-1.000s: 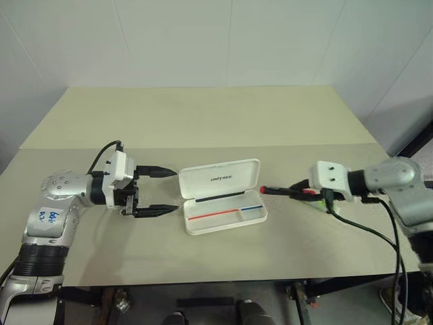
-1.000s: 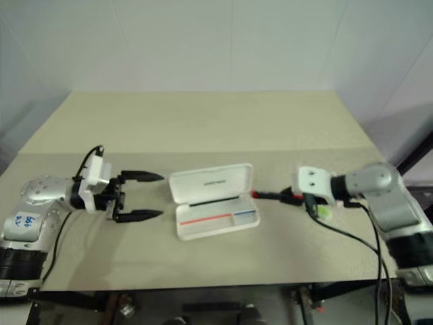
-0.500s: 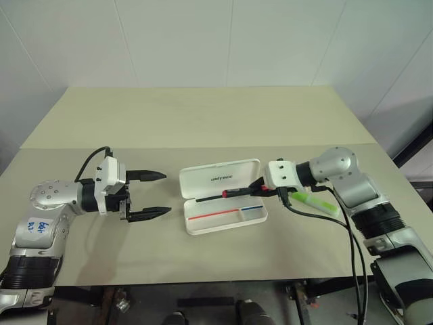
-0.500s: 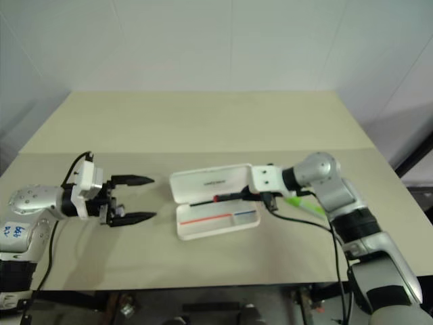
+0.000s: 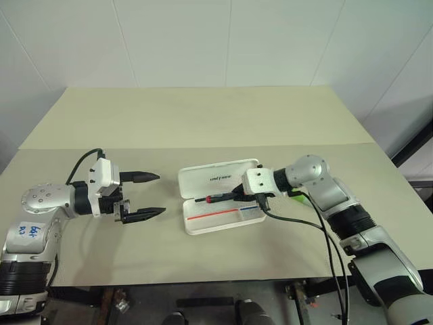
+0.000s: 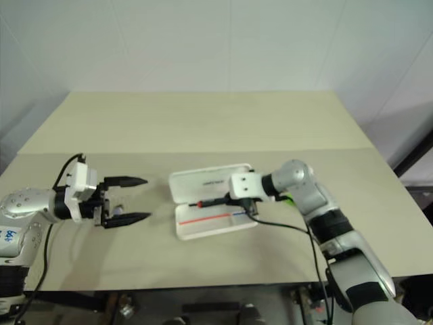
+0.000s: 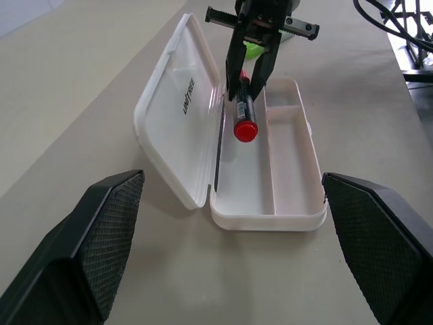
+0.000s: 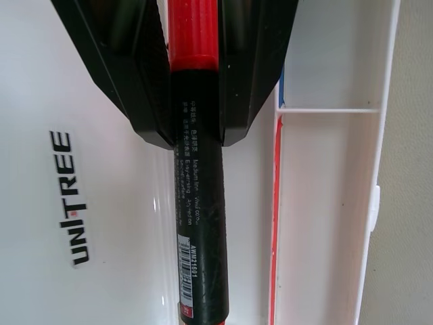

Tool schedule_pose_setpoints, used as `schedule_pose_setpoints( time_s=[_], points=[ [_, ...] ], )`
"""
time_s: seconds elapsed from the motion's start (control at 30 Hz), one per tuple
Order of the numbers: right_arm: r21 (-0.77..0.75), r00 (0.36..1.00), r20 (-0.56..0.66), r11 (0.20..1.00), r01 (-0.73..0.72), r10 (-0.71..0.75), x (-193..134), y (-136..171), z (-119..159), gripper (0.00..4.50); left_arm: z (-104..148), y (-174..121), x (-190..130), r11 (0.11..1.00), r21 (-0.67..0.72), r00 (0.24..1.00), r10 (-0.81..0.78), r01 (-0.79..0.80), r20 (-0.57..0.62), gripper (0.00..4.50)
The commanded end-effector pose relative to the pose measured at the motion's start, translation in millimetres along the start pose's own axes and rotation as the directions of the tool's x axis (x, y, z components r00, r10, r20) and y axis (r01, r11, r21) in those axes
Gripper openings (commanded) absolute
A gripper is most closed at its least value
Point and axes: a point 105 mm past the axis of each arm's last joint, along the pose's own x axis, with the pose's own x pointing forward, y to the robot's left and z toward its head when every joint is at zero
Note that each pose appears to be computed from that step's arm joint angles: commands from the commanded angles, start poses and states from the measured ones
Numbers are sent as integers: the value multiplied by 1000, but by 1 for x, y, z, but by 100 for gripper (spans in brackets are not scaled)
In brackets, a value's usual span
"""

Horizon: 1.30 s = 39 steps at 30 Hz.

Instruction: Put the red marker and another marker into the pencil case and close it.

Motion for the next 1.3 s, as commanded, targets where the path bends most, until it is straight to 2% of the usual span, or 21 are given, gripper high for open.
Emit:
schedule_pose_setpoints(
  time_s=[0.03, 0.07, 0.1, 0.2, 0.23, 0.43, 0.7, 0.9, 1.07, 1.3],
  points=[
    [-44, 1000, 13, 999, 13, -12, -4, -8, 8, 62, 11, 0, -5, 999, 44, 1000, 18, -19, 15, 450],
    [-40, 1000, 13, 999, 9, -9, -4, -7, 8, 62, 11, 0, -5, 999, 44, 1000, 19, -19, 15, 450],
    [-40, 1000, 12, 999, 7, -7, -4, -7, 7, 94, 11, 0, -5, 999, 44, 1000, 19, -20, 15, 450],
    [-39, 1000, 14, 999, 7, -6, -5, -7, 8, 190, 11, 0, -5, 999, 44, 1000, 18, -19, 17, 450],
    [-39, 1000, 15, 999, 8, -7, -5, -8, 8, 235, 11, 0, -4, 999, 44, 1000, 18, -19, 18, 450],
    [-29, 999, 35, 999, 19, -18, -8, -10, 14, 444, 11, 1, -2, 999, 47, 1000, 12, -13, 24, 450],
    [87, 991, 128, 996, 27, -39, -31, -7, 31, 448, 13, 2, 3, 999, 52, 999, -3, 2, 33, 450],
    [283, 971, 224, 959, 14, -80, -64, 9, 36, 448, 16, 0, 11, 998, 57, 998, -36, 33, 50, 450],
    [424, 969, 115, 893, 150, -218, -95, 13, 6, 448, 19, -2, 18, 996, 64, 995, -67, 63, 67, 450],
    [570, 908, -79, 729, 379, -411, -141, 26, -50, 448, 25, 0, 29, 992, 82, 989, -108, 100, 98, 450]
  ],
)
